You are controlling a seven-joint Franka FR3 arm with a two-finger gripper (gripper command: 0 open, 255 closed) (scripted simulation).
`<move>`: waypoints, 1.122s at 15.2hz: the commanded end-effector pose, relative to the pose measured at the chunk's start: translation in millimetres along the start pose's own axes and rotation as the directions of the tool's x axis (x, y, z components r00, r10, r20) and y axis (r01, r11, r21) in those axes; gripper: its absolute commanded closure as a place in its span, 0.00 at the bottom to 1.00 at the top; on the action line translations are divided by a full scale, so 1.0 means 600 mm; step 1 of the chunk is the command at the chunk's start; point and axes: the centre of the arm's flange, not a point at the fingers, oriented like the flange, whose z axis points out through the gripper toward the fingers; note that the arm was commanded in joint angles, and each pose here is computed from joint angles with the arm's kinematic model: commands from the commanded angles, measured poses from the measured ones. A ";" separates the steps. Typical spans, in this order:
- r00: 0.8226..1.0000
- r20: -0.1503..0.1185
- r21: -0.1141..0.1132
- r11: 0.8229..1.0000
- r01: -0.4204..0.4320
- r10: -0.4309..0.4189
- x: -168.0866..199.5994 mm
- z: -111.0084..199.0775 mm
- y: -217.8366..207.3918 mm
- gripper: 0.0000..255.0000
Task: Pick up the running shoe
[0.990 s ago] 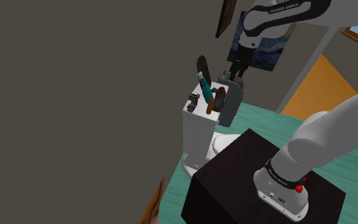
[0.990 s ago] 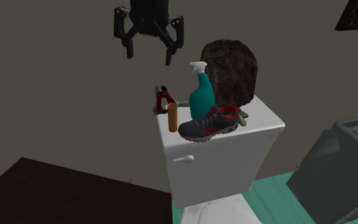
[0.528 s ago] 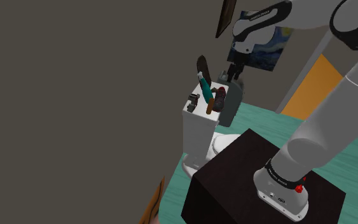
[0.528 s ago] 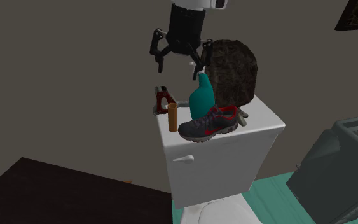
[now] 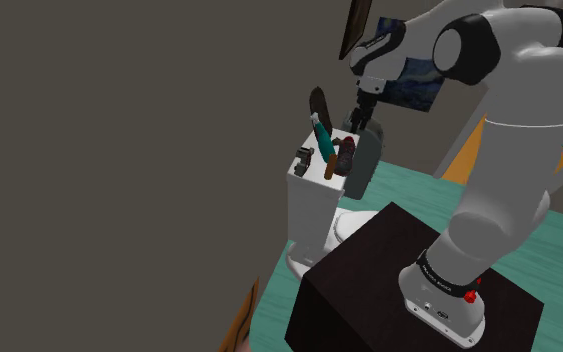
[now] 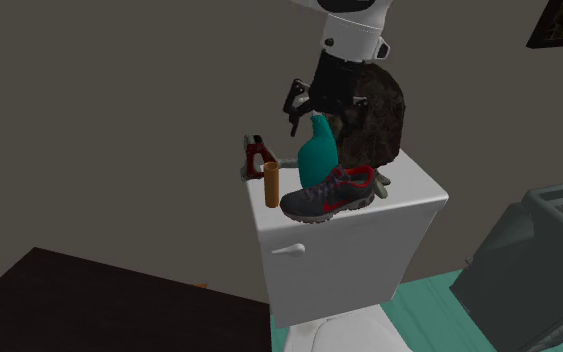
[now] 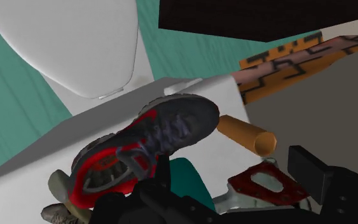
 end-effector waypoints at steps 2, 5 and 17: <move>1.000 0.013 0.023 1.000 0.020 -0.020 0.033 0.033 0.051 0.00; 0.999 0.026 0.045 0.998 0.038 -0.039 0.068 0.068 0.103 0.00; 0.998 0.036 0.063 0.997 0.052 -0.054 0.103 0.163 0.160 0.00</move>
